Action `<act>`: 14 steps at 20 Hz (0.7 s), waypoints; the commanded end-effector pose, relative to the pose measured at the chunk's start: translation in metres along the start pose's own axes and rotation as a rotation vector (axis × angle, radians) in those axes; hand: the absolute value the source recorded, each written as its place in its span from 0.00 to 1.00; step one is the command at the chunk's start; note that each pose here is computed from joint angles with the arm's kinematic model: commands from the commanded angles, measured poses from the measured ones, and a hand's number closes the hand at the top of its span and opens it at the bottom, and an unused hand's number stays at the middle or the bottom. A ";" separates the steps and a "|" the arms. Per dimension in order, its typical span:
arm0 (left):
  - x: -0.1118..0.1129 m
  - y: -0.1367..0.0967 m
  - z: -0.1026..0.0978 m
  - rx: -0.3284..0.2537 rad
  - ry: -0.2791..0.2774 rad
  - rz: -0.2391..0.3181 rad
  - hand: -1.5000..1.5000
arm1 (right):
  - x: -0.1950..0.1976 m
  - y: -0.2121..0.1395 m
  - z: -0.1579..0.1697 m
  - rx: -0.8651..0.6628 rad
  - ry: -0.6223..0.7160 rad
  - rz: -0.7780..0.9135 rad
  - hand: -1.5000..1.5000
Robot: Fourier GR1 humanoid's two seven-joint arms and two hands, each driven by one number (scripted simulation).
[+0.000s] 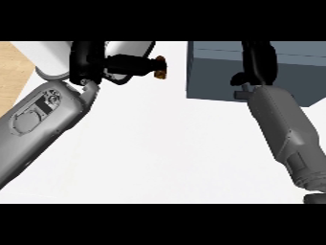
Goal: Pick up the can, place it into the drawer and close the drawer
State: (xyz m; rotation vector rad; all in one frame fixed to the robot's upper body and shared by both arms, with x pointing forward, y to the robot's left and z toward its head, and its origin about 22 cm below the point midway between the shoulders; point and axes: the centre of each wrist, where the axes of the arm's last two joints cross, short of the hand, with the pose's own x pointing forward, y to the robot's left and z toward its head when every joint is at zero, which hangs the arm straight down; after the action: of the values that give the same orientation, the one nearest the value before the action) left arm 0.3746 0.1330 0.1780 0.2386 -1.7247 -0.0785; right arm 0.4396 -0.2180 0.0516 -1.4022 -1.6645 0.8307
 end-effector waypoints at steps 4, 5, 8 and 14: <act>-0.008 0.009 0.009 -0.016 0.004 0.003 0.00 | 0.012 -0.016 -0.030 -0.007 0.020 -0.027 0.00; -0.011 0.017 0.013 -0.013 -0.003 -0.009 0.00 | 0.008 -0.029 -0.042 -0.019 0.021 -0.034 0.00; -0.001 0.015 0.012 -0.012 -0.011 -0.001 0.00 | 0.008 -0.018 -0.031 -0.017 0.007 -0.037 0.00; -0.024 0.021 0.022 -0.008 0.000 -0.001 0.00 | 0.036 -0.022 -0.041 -0.044 -0.015 -0.249 0.00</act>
State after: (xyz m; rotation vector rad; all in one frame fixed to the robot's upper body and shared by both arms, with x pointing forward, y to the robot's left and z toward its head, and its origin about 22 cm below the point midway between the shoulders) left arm 0.3571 0.1522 0.1623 0.2305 -1.7315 -0.0954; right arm 0.4522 -0.2178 0.0677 -1.3023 -1.6770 0.8329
